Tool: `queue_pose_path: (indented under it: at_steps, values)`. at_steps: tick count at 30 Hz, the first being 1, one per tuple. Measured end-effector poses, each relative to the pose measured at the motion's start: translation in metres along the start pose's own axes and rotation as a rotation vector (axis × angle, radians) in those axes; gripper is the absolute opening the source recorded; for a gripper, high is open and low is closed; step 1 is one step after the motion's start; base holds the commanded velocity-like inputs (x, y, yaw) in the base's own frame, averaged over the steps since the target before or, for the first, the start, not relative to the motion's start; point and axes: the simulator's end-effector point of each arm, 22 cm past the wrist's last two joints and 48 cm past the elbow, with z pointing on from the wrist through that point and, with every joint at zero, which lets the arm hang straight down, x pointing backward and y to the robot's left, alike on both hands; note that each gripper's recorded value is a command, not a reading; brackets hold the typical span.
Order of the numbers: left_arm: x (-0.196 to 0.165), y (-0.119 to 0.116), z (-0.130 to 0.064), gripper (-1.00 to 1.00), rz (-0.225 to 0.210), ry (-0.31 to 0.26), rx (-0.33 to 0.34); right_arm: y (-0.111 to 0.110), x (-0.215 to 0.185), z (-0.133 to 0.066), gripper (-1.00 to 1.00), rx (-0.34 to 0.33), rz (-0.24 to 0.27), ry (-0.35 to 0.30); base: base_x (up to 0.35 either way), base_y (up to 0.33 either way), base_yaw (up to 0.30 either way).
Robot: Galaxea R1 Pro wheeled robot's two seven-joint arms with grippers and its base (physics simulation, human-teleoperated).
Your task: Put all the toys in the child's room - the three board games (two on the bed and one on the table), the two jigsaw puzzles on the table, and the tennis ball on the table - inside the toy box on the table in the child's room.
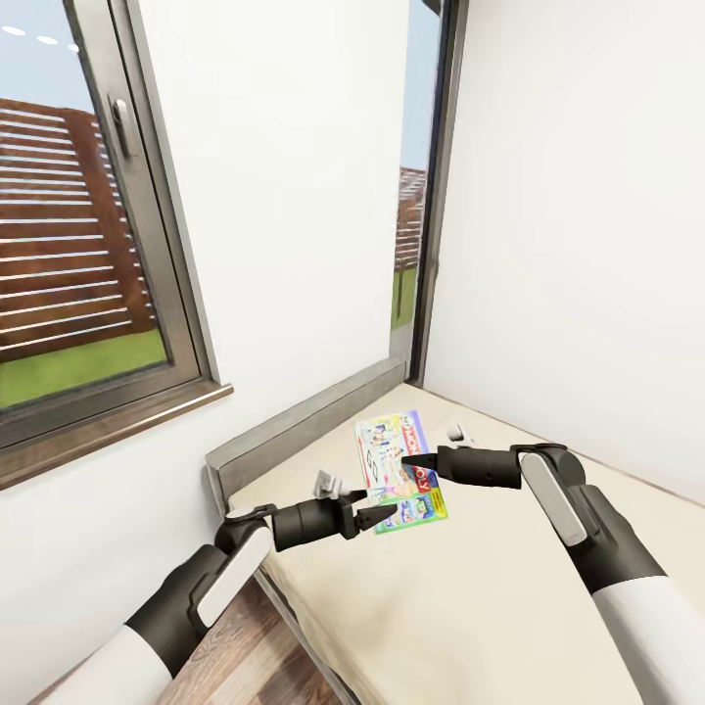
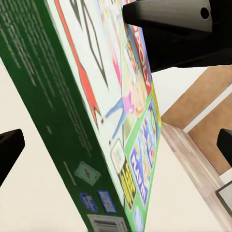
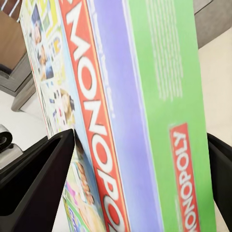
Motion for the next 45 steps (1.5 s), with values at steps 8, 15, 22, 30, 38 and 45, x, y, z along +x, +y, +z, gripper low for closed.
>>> queue_pose_path:
  at_steps: [8, 15, 22, 30, 38, 45]
  values:
    - [-0.001, 0.019, -0.016, 1.00, -0.008, -0.004, -0.041, -0.003, -0.004, -0.004, -1.00, 0.011, -0.003, -0.008, 0.000, 0.000, 0.000]
    - [-0.011, 0.056, -0.051, 1.00, -0.057, -0.072, -0.127, -0.023, -0.018, -0.029, -1.00, 0.061, -0.002, -0.045, 0.000, 0.000, -0.002]
    - [-0.011, 0.095, -0.089, 1.00, -0.129, -0.144, -0.225, -0.046, -0.035, -0.062, -1.00, 0.120, 0.003, -0.095, 0.000, 0.000, -0.127]
    - [-0.003, 0.117, -0.104, 1.00, -0.159, -0.182, -0.279, -0.072, -0.056, -0.105, -1.00, 0.184, 0.021, -0.172, 0.000, 0.000, -0.171]
    - [0.013, 0.125, -0.101, 1.00, -0.198, -0.187, -0.297, -0.080, -0.064, -0.123, -1.00, 0.202, 0.033, -0.211, 0.000, 0.000, -0.058]
    - [0.020, 0.120, -0.087, 1.00, -0.237, -0.199, -0.282, -0.083, -0.065, -0.127, -1.00, 0.209, 0.038, -0.218, 0.000, 0.000, -0.015]
